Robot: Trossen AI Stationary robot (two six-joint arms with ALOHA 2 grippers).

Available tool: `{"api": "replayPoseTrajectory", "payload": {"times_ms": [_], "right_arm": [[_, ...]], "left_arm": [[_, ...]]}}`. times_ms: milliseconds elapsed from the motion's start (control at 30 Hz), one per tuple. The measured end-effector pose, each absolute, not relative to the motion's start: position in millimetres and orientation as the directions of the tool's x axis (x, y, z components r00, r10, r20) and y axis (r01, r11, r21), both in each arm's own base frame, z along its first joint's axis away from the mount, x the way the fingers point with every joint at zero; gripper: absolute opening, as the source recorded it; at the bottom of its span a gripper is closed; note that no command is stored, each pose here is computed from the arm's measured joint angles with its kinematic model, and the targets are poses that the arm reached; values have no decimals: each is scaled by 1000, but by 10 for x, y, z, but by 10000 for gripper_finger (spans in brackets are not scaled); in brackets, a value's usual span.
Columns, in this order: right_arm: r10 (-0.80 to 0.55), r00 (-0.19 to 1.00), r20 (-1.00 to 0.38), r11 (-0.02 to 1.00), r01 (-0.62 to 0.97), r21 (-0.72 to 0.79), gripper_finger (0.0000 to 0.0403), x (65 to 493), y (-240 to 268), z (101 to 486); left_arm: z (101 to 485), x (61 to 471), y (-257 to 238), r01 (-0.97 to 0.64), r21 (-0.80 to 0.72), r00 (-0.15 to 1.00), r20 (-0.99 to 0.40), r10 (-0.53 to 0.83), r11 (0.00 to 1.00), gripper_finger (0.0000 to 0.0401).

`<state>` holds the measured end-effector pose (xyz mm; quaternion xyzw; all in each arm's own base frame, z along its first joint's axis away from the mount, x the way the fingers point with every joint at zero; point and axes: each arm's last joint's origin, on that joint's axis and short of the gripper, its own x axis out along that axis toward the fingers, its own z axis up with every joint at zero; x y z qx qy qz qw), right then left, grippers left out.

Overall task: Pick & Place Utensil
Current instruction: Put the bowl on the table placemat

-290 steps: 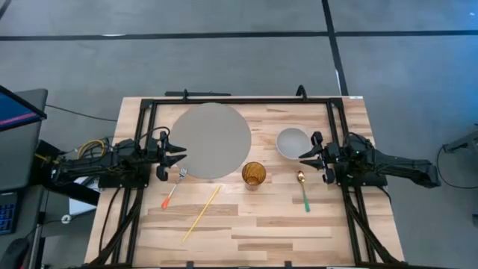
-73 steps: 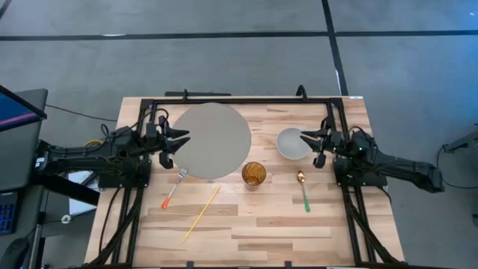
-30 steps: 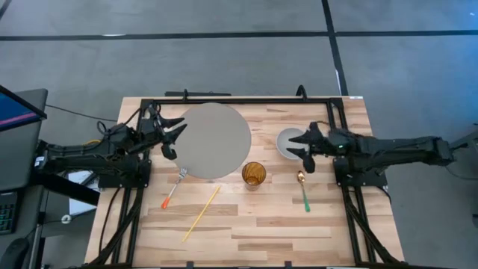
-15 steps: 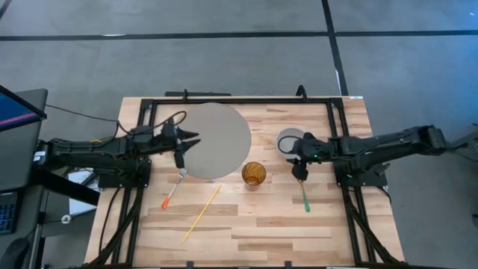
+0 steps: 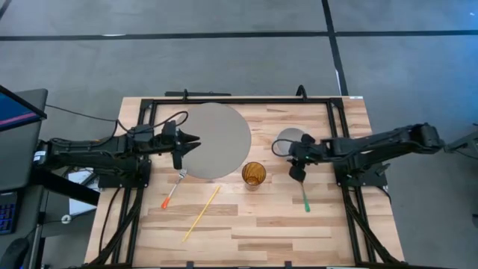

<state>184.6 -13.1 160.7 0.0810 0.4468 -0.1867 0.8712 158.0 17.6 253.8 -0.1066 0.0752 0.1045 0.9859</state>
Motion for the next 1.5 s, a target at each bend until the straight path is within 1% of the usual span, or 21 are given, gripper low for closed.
{"api": "replayPoseTrajectory", "payload": {"times_ms": [133,200,333,433,533,633,700,733,800,867,1067,1167,1300,1400,1500], "right_arm": [[-262,518,-814,922,383,-53,26,1858,-163,1591],[-269,523,-809,928,365,-73,9,1883,-171,1631],[-266,585,-766,948,304,-97,16,2014,-176,1868],[-293,643,-708,954,245,-173,6,2138,-188,2156],[-364,715,-597,930,238,-282,7,2289,-228,2516],[-409,803,-434,906,300,-299,9,2478,-292,2892],[-366,860,-357,923,286,-257,9,2604,-323,3075],[-314,890,-331,941,246,-231,9,2674,-337,3151],[-208,924,-322,968,147,-203,10,2834,-355,3211],[-159,927,-340,977,98,-189,12,3019,-379,3189],[-150,875,-459,980,71,-185,11,3641,-443,2854],[-141,843,-519,978,37,-206,13,3923,-447,2705],[-134,819,-558,974,4,-229,16,4290,-438,2559],[-123,799,-589,975,-12,-220,12,4527,-418,2460],[-105,758,-644,977,-43,-210,5,4708,-366,2281]], "left_arm": [[2538,1580,176,-222,-197,967,-170,190,955,112],[2538,1580,176,-222,-197,967,-170,190,955,112],[2540,1580,178,-226,-196,966,-168,195,954,112],[2541,1580,178,-226,-195,966,-167,195,954,112],[2548,1582,178,-225,-194,968,-160,196,955,112],[2555,1583,178,-225,-195,968,-153,197,955,112],[2556,1582,179,-226,-195,968,-152,198,955,112],[2556,1582,179,-226,-194,968,-152,198,955,112],[2556,1582,179,-226,-194,968,-151,198,955,112],[2556,1583,179,-223,-170,968,-152,198,960,112],[2593,1540,183,-241,-113,966,-124,227,964,112],[2646,1473,185,-260,-104,964,-84,252,960,112],[2740,1350,181,-277,-85,961,-7,277,957,112],[2791,1269,174,-278,-94,959,37,282,956,112],[2802,1229,171,-276,-97,958,56,282,956,112]]}}
